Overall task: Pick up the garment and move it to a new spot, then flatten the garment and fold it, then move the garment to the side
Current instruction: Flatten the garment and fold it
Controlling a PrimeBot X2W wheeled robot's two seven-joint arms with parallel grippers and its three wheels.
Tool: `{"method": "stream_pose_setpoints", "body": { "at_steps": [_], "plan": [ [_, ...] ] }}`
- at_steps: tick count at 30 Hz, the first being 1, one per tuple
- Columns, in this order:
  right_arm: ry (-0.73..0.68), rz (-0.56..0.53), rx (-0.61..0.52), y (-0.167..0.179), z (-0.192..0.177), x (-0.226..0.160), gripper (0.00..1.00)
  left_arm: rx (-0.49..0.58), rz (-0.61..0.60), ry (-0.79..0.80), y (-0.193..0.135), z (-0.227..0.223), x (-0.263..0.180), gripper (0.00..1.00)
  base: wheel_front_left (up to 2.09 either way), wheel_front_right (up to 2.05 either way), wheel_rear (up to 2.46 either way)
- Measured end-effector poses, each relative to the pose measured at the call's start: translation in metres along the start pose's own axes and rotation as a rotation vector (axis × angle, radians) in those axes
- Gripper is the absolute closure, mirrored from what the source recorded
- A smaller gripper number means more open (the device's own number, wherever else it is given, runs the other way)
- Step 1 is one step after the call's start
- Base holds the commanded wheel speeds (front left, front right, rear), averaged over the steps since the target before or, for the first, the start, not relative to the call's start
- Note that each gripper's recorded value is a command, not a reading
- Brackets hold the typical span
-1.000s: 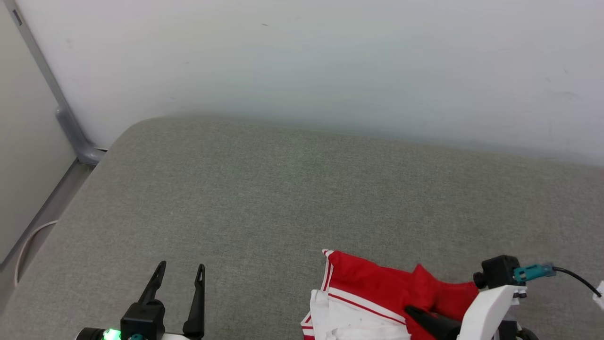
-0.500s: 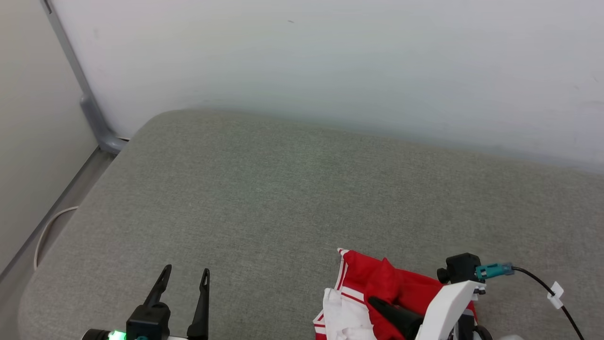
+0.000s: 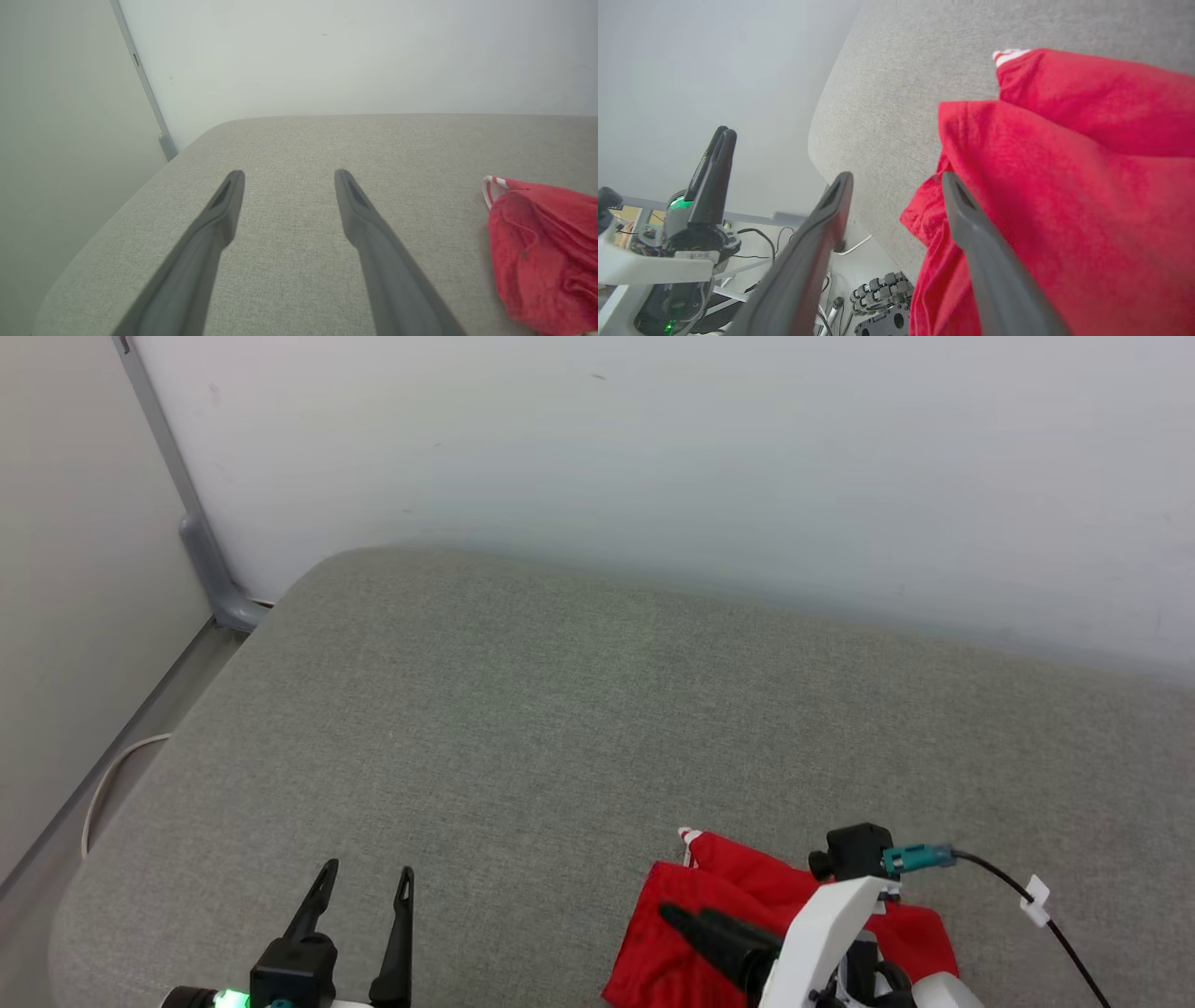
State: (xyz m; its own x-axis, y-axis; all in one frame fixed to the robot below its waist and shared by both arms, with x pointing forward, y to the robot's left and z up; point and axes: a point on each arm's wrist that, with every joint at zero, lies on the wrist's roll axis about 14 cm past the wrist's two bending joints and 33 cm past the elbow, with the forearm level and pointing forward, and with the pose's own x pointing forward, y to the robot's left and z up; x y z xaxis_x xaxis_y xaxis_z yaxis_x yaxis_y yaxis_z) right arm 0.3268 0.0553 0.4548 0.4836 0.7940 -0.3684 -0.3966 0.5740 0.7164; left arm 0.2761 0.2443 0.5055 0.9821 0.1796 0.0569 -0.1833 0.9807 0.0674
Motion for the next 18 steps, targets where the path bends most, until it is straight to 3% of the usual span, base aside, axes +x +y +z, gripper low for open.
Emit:
{"method": "stream_pose_setpoints", "body": {
  "at_steps": [4,8,13,18],
  "plan": [
    [-0.066,0.042,-0.042,0.017,0.025,0.000,0.00,-0.001,-0.011,-0.011,-0.003,0.003,0.003,0.00,0.00,0.00,0.00],
    [-0.153,0.008,-0.138,0.017,0.057,-0.008,0.00,-0.003,-0.033,-0.020,-0.010,0.006,0.006,0.00,0.00,0.00,0.00],
    [-0.295,-0.132,-0.445,0.004,0.110,-0.037,0.00,-0.009,-0.072,-0.034,-0.024,0.010,0.014,0.00,0.00,0.00,0.00],
    [-0.434,-0.277,-0.644,-0.023,0.155,-0.084,0.00,-0.024,-0.116,-0.053,-0.041,0.016,0.023,0.00,0.00,0.00,0.00]
  ]
}}
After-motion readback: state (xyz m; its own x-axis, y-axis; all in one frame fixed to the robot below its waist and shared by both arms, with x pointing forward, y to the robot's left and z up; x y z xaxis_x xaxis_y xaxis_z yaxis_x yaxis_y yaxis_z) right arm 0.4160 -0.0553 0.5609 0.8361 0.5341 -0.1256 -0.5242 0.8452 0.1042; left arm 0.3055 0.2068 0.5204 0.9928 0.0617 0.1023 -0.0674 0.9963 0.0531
